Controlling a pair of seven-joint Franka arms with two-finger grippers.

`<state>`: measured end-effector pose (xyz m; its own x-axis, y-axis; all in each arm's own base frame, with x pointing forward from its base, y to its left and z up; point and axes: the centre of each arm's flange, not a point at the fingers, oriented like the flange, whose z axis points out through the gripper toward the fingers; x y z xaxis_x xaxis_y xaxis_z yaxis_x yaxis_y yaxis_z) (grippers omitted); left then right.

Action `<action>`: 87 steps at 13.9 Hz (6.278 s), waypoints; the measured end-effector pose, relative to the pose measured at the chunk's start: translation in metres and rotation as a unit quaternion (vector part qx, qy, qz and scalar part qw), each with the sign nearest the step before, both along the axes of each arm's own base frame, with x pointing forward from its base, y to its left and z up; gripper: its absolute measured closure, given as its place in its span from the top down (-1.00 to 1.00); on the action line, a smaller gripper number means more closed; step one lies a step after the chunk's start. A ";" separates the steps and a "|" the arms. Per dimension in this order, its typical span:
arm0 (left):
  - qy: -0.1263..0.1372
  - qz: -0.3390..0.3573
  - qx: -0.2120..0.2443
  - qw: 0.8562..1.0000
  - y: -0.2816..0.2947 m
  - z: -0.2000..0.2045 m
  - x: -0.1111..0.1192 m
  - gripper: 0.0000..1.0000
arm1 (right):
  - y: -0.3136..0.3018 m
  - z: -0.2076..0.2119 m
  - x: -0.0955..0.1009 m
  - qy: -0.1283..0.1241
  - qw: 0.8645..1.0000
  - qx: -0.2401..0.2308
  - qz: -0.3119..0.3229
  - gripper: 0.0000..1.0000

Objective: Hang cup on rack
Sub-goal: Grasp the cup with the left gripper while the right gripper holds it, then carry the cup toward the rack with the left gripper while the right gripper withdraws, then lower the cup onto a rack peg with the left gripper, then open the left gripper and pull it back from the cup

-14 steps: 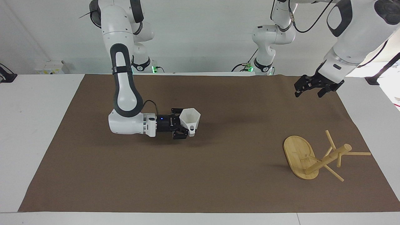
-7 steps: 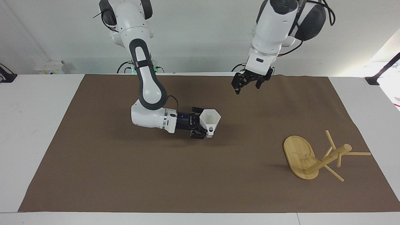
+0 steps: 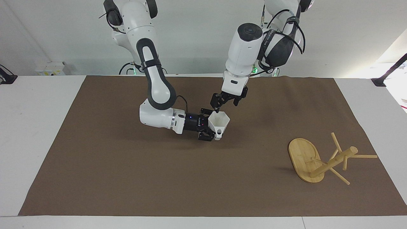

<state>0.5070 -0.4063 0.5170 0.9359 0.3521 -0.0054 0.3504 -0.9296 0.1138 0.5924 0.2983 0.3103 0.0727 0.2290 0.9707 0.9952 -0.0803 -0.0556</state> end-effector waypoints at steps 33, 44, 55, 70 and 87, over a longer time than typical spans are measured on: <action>-0.021 0.022 0.013 0.999 0.075 -0.031 0.060 -0.92 | -0.235 -0.003 0.032 -0.009 0.992 -0.103 0.075 1.00; -0.158 0.065 -0.038 0.985 0.183 -0.035 0.088 -0.92 | -0.303 0.184 -0.006 0.194 0.867 -0.455 -0.052 1.00; -0.394 0.131 -0.115 0.902 0.279 -0.125 -0.012 -0.92 | -0.339 0.333 -0.052 0.442 0.628 -0.504 -0.395 1.00; -0.400 0.175 -0.106 0.893 0.312 -0.140 0.031 -0.92 | -0.319 0.318 -0.049 0.456 0.574 -0.509 -0.451 1.00; -0.285 0.218 -0.071 0.931 0.334 -0.160 0.017 0.60 | -0.325 0.314 -0.060 0.466 0.566 -0.512 -0.448 1.00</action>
<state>0.5241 -0.0726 0.3566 0.5701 0.7323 0.3724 0.5356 -0.6750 0.5074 0.5328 -0.0264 0.6246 0.9759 0.1020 -0.1931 0.1057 -0.9944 0.0090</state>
